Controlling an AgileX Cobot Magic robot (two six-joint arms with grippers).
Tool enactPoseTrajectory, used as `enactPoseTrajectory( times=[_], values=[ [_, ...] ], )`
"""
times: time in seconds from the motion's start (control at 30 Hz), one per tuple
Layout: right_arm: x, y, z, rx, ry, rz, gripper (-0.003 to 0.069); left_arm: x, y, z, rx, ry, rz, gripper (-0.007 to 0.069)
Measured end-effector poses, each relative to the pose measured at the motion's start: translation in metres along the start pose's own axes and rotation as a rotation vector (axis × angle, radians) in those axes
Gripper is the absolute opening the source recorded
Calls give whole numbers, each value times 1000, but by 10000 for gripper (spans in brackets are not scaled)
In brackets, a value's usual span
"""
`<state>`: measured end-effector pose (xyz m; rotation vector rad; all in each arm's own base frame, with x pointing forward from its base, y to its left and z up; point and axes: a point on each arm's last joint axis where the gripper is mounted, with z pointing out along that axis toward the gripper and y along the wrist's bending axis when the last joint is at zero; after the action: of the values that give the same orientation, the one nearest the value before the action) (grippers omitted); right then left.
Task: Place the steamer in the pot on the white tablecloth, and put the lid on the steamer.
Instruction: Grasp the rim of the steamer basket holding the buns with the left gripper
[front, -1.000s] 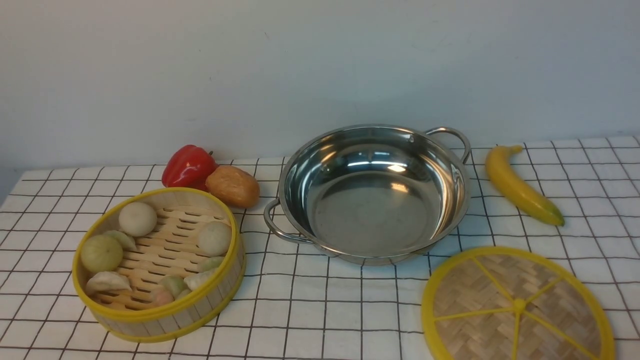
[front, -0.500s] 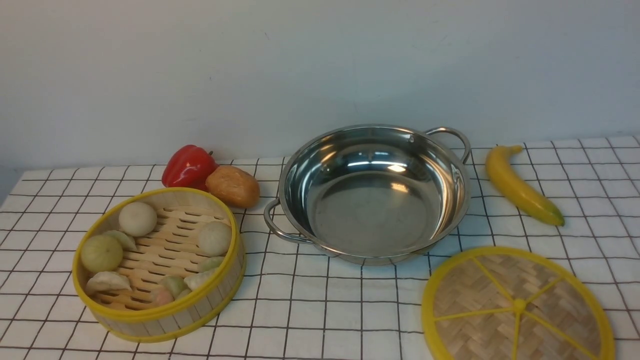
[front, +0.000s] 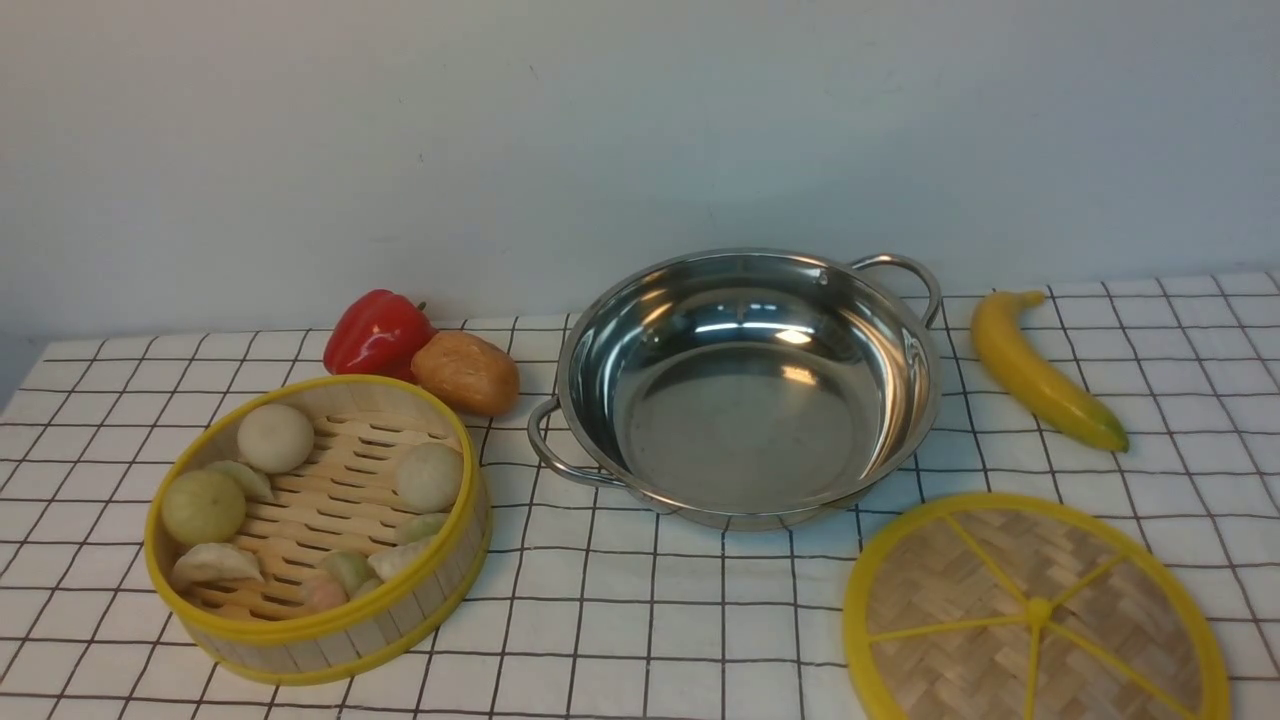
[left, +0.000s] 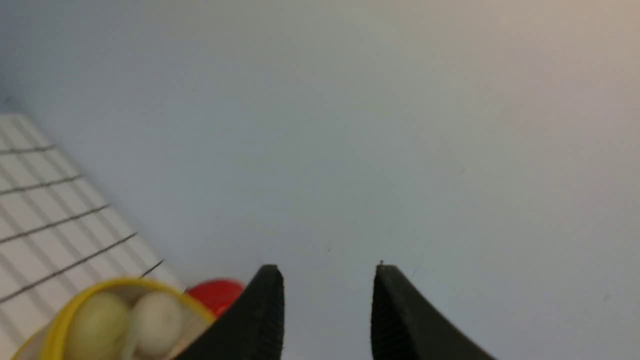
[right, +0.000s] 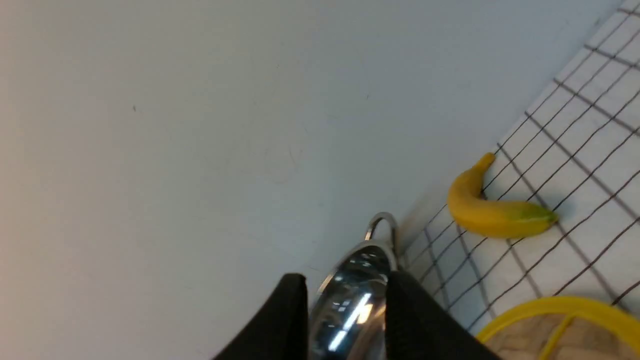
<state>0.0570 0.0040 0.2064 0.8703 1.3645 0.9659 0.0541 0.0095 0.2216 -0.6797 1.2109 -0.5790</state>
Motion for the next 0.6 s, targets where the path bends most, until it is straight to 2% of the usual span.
enactPoseTrajectory(
  times=[0.13,0.17,0.23,0.27,0.37,0.4,0.5,0.53,0.6],
  values=[
    [-9,14,-2,-64,-56,245,240,-19,-19,-4,210,-222,46,243],
    [-18,27,-4,-117,-105,264,240,-25,-25,-6,256,-276,92,243],
    [-31,48,-10,-191,-181,197,240,-32,-35,-7,273,-306,155,243],
    [-36,58,-14,-220,-211,139,240,-35,-38,-7,258,-294,186,243],
    [-52,104,-28,-312,-284,-178,240,-47,-54,-4,150,-183,350,243],
    [-51,104,-27,-304,-277,-196,240,-46,-53,-2,128,-154,360,243],
    [-53,132,-26,-295,-196,-400,240,-48,-57,9,8,15,475,243],
    [-51,147,-19,-256,-90,-508,240,-48,-59,19,-55,115,514,243],
    [-49,156,-9,-196,38,-619,240,-48,-59,35,-137,249,531,243]
  ],
)
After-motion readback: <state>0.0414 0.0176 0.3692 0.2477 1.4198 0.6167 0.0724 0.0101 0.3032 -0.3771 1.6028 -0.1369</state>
